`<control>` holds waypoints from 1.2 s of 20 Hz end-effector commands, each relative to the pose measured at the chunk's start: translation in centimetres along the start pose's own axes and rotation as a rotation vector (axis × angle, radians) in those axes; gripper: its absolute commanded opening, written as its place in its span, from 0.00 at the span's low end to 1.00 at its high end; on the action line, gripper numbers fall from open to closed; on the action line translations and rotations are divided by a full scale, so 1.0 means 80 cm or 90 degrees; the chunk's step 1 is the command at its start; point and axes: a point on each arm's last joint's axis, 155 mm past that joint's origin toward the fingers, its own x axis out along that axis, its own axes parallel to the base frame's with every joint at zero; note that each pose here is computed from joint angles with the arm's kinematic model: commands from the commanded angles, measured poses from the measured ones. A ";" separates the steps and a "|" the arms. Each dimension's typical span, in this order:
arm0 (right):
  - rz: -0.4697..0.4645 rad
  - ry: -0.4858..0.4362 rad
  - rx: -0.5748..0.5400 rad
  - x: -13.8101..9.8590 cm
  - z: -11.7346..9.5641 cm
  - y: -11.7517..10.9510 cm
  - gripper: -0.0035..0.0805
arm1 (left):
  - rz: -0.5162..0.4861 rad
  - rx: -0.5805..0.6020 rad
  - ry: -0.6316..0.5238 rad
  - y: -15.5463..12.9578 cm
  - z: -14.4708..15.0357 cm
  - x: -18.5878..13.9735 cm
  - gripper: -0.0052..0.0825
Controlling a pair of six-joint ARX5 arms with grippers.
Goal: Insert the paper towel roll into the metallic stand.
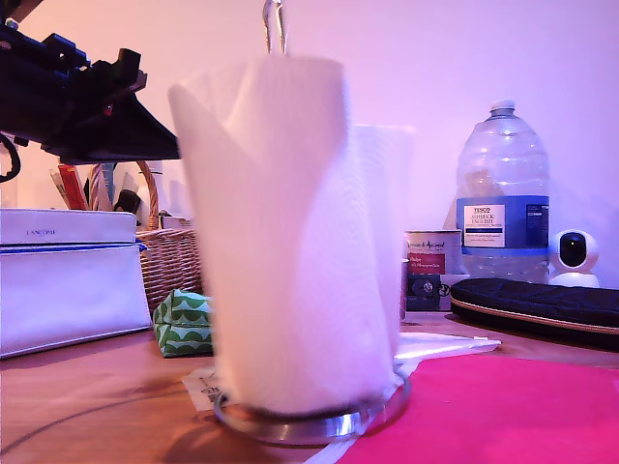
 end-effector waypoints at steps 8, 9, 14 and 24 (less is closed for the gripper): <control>-0.100 -0.113 0.001 -0.075 0.028 -0.030 0.03 | -0.040 0.001 0.007 -0.014 -0.003 -0.001 0.03; -0.121 -0.124 0.013 -0.078 0.032 -0.044 0.03 | -0.054 0.002 0.004 -0.019 -0.002 -0.002 0.03; -0.215 -0.235 0.099 -0.110 0.064 -0.135 0.03 | -0.046 0.025 -0.008 -0.011 0.006 -0.006 0.03; -0.357 -0.296 0.210 -0.064 0.019 -0.301 0.03 | 0.029 -0.002 -0.004 0.045 0.004 -0.016 0.03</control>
